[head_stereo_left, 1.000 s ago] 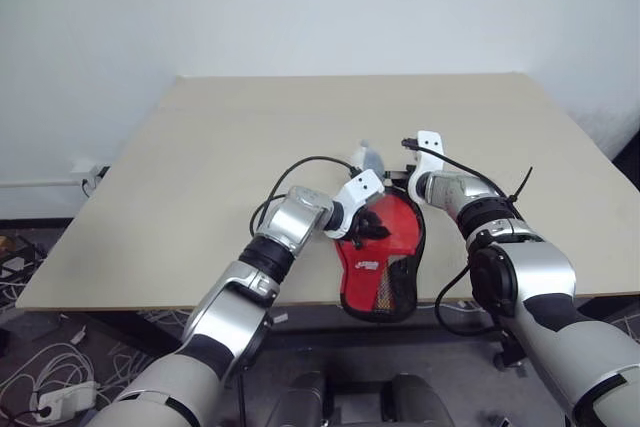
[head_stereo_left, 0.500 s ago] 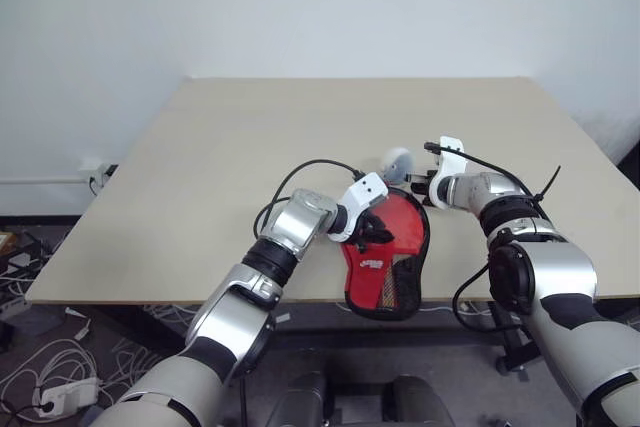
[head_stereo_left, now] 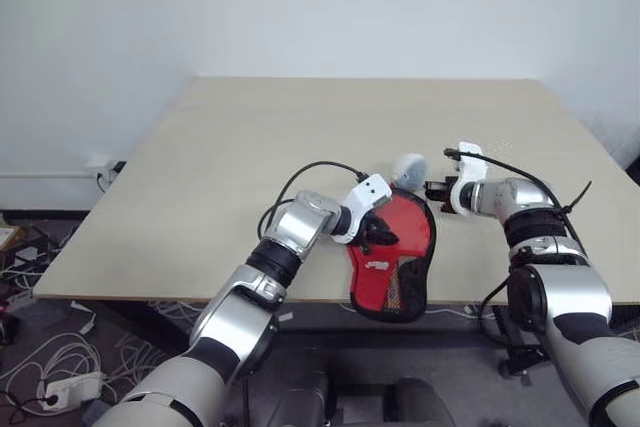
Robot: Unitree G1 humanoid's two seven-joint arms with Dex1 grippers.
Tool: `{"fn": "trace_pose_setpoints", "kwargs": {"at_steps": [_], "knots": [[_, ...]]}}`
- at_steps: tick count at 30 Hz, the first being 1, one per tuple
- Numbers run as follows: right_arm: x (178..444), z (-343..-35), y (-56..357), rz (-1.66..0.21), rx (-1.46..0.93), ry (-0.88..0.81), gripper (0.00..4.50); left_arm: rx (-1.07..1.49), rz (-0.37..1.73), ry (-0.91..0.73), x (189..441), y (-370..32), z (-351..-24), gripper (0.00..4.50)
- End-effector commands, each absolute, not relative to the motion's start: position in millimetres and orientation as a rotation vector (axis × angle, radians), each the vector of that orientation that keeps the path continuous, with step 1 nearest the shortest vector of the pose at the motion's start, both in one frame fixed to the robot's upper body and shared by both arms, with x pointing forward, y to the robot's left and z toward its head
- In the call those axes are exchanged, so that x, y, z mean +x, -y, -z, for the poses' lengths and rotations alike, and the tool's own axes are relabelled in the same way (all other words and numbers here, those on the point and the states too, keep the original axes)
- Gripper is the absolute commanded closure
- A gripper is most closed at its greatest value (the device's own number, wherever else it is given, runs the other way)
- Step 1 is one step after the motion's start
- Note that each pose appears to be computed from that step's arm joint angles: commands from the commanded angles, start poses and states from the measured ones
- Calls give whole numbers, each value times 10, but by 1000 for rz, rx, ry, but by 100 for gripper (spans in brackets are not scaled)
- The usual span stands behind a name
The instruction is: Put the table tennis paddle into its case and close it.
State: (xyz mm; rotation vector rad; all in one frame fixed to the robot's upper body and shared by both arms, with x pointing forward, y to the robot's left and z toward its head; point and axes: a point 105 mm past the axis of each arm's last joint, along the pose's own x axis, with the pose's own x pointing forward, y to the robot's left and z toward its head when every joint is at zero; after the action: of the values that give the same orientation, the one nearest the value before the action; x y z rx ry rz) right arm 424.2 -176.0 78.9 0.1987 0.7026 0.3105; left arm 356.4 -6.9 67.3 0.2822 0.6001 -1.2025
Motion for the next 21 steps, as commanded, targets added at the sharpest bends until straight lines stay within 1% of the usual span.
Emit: {"fn": "trace_pose_setpoints", "kwargs": {"at_steps": [1, 7, 14, 16, 20, 21], "knots": [[4208, -986, 2118, -239, 128, -662, 447, 287, 1146, -751, 3482, -127, -322, 274], [3998, -899, 2302, -237, 48, -717, 447, 286, 1153, -750, 3467, -111, -321, 274], [3814, -909, 2526, -216, 28, -742, 447, 284, 1157, -748, 3459, -98, -326, 274], [3766, -902, 2525, -231, 34, -755, 447, 284, 1159, -748, 3453, -94, -324, 274], [3762, -954, 2460, -259, 50, -720, 447, 285, 1161, -747, 3454, -88, -327, 274], [3762, -957, 2439, -264, 60, -720, 429, 285, 1161, -746, 3458, -86, -330, 274]]}}
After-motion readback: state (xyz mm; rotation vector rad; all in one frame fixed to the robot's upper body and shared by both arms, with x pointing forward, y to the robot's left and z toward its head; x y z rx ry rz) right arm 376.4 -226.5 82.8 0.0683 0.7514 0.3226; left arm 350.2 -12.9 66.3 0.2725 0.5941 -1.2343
